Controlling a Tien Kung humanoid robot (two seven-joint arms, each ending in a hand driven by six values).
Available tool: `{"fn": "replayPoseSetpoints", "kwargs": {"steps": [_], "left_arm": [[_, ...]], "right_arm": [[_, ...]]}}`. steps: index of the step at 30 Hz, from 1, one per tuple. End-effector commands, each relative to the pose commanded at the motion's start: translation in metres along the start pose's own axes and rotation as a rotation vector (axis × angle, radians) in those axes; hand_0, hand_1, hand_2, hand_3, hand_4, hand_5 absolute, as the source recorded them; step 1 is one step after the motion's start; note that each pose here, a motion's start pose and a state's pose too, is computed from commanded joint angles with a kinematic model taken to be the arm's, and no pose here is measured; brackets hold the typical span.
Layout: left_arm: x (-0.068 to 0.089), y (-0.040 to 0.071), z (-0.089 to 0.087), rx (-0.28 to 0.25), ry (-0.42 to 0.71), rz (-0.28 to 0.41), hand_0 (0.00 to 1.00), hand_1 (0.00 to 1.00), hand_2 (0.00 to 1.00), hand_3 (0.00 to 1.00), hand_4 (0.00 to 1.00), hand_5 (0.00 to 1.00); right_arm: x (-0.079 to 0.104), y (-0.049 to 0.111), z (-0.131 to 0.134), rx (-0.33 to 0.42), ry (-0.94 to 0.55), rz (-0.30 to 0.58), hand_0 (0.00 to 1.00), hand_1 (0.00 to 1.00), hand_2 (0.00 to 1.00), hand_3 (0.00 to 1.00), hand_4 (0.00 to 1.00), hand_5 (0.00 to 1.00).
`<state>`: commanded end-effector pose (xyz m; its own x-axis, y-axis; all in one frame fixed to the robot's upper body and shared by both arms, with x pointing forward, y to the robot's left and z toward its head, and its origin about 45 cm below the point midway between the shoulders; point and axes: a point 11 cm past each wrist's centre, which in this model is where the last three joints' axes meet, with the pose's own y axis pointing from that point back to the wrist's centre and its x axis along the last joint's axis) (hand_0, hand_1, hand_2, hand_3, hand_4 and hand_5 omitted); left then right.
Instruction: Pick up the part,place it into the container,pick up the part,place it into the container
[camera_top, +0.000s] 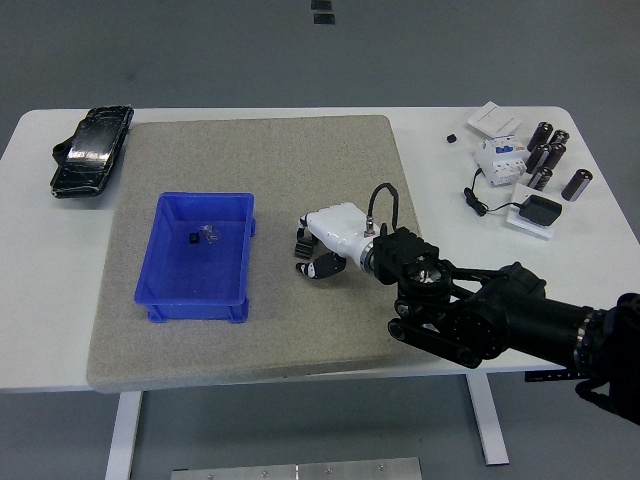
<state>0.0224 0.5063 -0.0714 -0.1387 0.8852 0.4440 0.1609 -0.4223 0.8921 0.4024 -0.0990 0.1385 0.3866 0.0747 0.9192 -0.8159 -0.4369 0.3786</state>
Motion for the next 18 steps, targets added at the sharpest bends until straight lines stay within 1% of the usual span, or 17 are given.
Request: {"fn": "replayPoseSetpoints", "kwargs": {"steps": [4,5,10,11,16,17,18], "left_arm": [[-0.0003,0.0000,0.0002,-0.001,0.000,-0.001,0.683,0.658,0.626,0.569,0.698,0.277],[-0.0003,0.0000,0.0003,-0.002,0.000,-0.001,0.684,0.658,0.627,0.569,0.703,0.286],[-0.0004,0.0000,0.0002,-0.002,0.000,-0.001,0.684,0.658,0.627,0.569,0.703,0.286],[-0.0005,-0.0001,0.0000,-0.002,0.000,-0.001,0.684,0.658,0.628,0.570,0.705,0.294],[-0.0011,-0.0002,-0.0005,-0.002,0.000,-0.002,0.684,0.658,0.628,0.570,0.705,0.294],[-0.0013,-0.0002,-0.0005,-0.002,0.000,-0.002,0.682,0.658,0.628,0.570,0.706,0.294],[-0.0014,-0.0003,-0.0005,-0.002,0.000,-0.002,0.682,0.658,0.628,0.570,0.706,0.294]], "right_arm": [[-0.0003,0.0000,0.0005,-0.001,-0.009,0.004,0.272,0.403,0.480,0.667,0.720,0.411],[-0.0005,-0.0001,0.0008,-0.001,-0.013,0.006,0.259,0.402,0.456,0.673,0.504,0.296],[-0.0014,-0.0002,0.0008,-0.001,-0.028,0.012,0.259,0.402,0.456,0.673,0.504,0.296],[-0.0015,-0.0002,0.0005,0.000,-0.032,0.013,0.259,0.398,0.437,0.672,0.487,0.200],[-0.0012,-0.0007,-0.0006,0.003,-0.047,0.020,0.259,0.398,0.437,0.672,0.487,0.200],[-0.0011,-0.0008,-0.0007,0.003,-0.050,0.021,0.260,0.402,0.434,0.675,0.447,0.164],[-0.0012,-0.0009,-0.0007,0.003,-0.053,0.023,0.260,0.402,0.434,0.675,0.447,0.164]]}}
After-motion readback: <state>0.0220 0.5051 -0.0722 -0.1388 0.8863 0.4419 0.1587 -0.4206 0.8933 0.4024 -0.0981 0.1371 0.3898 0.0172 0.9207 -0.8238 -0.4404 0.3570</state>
